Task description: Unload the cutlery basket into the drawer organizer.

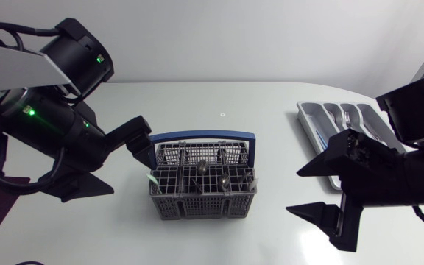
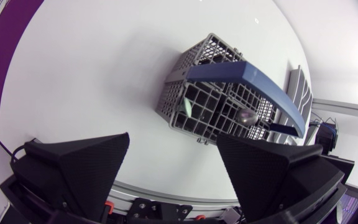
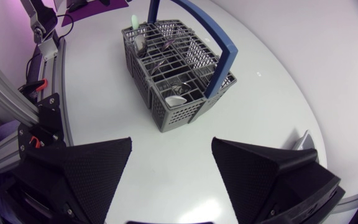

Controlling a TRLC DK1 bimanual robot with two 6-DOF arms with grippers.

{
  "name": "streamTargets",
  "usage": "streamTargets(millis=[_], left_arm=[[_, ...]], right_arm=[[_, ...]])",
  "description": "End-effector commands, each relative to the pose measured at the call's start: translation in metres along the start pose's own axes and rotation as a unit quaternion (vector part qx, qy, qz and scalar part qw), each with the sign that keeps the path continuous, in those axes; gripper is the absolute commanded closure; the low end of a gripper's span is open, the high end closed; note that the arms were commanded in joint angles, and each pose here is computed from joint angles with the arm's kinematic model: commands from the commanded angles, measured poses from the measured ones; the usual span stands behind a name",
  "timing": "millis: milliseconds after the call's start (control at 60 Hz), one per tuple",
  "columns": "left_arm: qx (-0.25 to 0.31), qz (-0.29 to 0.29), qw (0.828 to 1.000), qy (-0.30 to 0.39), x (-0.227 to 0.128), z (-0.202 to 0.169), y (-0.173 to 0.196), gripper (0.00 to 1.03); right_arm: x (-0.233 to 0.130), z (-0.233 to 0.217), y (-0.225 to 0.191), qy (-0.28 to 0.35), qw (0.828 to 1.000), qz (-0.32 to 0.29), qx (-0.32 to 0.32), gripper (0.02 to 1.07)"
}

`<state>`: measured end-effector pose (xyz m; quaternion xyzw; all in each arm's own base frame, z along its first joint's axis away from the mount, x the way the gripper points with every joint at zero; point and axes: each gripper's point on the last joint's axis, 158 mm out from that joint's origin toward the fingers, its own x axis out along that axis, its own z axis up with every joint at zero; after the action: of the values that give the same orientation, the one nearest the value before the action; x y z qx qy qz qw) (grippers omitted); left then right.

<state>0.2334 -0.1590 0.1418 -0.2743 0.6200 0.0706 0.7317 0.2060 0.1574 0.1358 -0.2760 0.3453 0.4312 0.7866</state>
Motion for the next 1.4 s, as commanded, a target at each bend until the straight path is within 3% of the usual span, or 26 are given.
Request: streamTargets(millis=[0,167,383,533,683,817,1383], left_arm=[[-0.035,0.006,0.999,-0.004,0.008,0.005,0.007,0.05],[-0.040,0.002,0.999,-0.010,0.018,0.010,0.004,0.12],[-0.045,0.005,0.999,-0.010,0.027,0.013,0.003,0.12],[-0.039,0.015,0.999,-0.017,0.036,0.014,0.002,0.26],[-0.032,0.028,0.999,-0.009,0.045,0.008,0.000,0.26],[-0.027,0.036,0.999,-0.012,0.051,0.008,-0.001,0.35],[-0.021,0.047,0.998,-0.025,0.061,0.014,-0.004,0.53]], right_arm=[[0.012,-0.008,0.006,0.013,1.000,0.008,0.018,0.14],[0.023,-0.005,0.015,0.017,1.000,0.009,0.012,0.14],[0.035,-0.001,0.020,0.018,1.000,0.017,0.013,0.14],[0.043,0.003,0.023,0.017,1.000,0.019,0.013,0.14],[0.047,0.005,0.024,0.017,1.000,0.021,0.014,0.14],[0.051,0.001,0.025,0.021,0.999,0.022,0.016,0.14],[0.060,0.002,0.028,0.022,0.999,0.027,0.012,0.14]])
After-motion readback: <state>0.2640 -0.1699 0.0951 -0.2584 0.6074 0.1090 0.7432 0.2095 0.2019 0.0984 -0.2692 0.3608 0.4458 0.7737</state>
